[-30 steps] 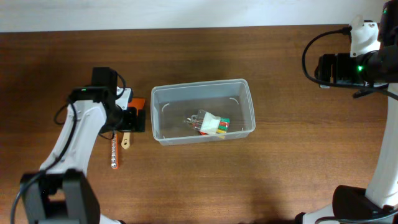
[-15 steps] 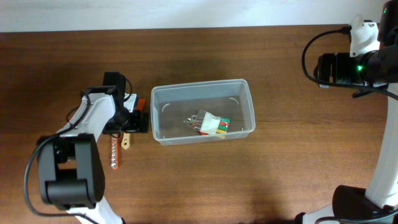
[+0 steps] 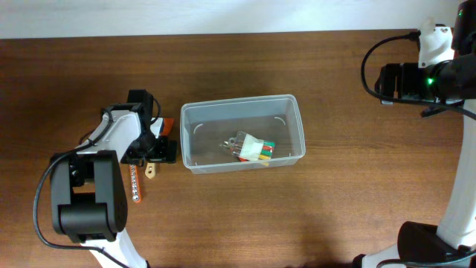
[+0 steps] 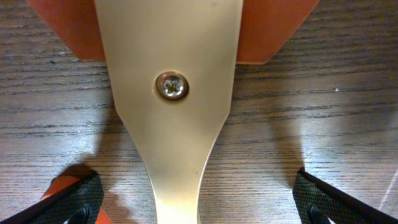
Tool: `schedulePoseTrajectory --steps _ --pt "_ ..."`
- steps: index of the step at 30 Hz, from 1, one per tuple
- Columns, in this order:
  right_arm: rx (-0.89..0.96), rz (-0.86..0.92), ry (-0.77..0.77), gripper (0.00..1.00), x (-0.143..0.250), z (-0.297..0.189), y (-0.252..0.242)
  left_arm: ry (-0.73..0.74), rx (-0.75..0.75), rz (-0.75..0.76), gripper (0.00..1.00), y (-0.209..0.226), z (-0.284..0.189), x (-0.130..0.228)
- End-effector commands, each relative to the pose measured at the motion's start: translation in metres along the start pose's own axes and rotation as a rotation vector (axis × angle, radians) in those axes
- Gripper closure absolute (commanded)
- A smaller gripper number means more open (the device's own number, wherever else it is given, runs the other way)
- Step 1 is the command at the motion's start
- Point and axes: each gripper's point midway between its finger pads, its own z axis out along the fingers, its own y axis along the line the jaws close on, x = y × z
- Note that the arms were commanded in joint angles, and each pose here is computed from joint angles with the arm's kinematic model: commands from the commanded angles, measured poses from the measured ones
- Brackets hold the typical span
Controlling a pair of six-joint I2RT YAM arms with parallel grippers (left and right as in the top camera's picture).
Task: Pack container
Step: 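Lower the left gripper onto the orange scraper's wooden handle and grasp, then lift the scraper with the left gripper and lower it into the container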
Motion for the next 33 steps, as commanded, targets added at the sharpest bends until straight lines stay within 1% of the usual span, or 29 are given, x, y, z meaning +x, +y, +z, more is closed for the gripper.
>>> schedulePoseTrajectory --steps 1,6,9,10,12,13,15,19,21,27,33 --pt "-0.011 0.008 0.003 0.01 0.0003 0.0022 0.0001 0.058 -0.045 -0.007 0.01 0.0083 0.0152 0.0103" --pt "-0.011 0.008 0.004 0.01 0.0004 0.0022 0.0002 0.058 -0.044 -0.006 0.00 0.0083 0.0152 0.0103" --pt "-0.011 0.008 0.004 0.01 0.0004 0.0022 0.0002 0.052 -0.044 -0.007 0.06 0.0083 0.0152 0.0089" --pt "-0.011 0.008 0.004 0.01 0.0004 0.0022 0.0002 0.050 -0.044 -0.006 0.10 0.0081 0.0153 0.0082" --pt "-0.011 0.008 0.004 0.01 0.0004 0.0022 0.0002 0.047 -0.044 -0.005 0.24 0.0078 0.0153 0.0076" --pt "-0.011 0.008 0.004 0.01 0.0004 0.0022 0.0002 0.047 -0.044 -0.005 0.28 0.0077 0.0153 0.0075" --pt "-0.011 0.008 0.004 0.01 0.0004 0.0022 0.0002 0.046 -0.044 -0.005 0.32 0.0077 0.0153 0.0073" --pt "-0.011 0.008 0.004 0.01 0.0004 0.0022 0.0002 0.043 -0.045 -0.005 0.54 0.0079 0.0153 0.0065" --pt "-0.011 0.008 0.004 0.02 0.0004 0.0022 0.0002 0.040 -0.045 -0.006 0.63 0.0078 0.0154 0.0059" --pt "-0.011 0.008 0.004 0.01 0.0004 0.0022 0.0002 0.035 -0.044 -0.004 0.66 0.0069 0.0154 0.0047" --pt "-0.011 0.008 0.004 0.01 0.0004 0.0022 0.0002 0.035 -0.045 -0.001 0.74 0.0062 0.0154 0.0047"
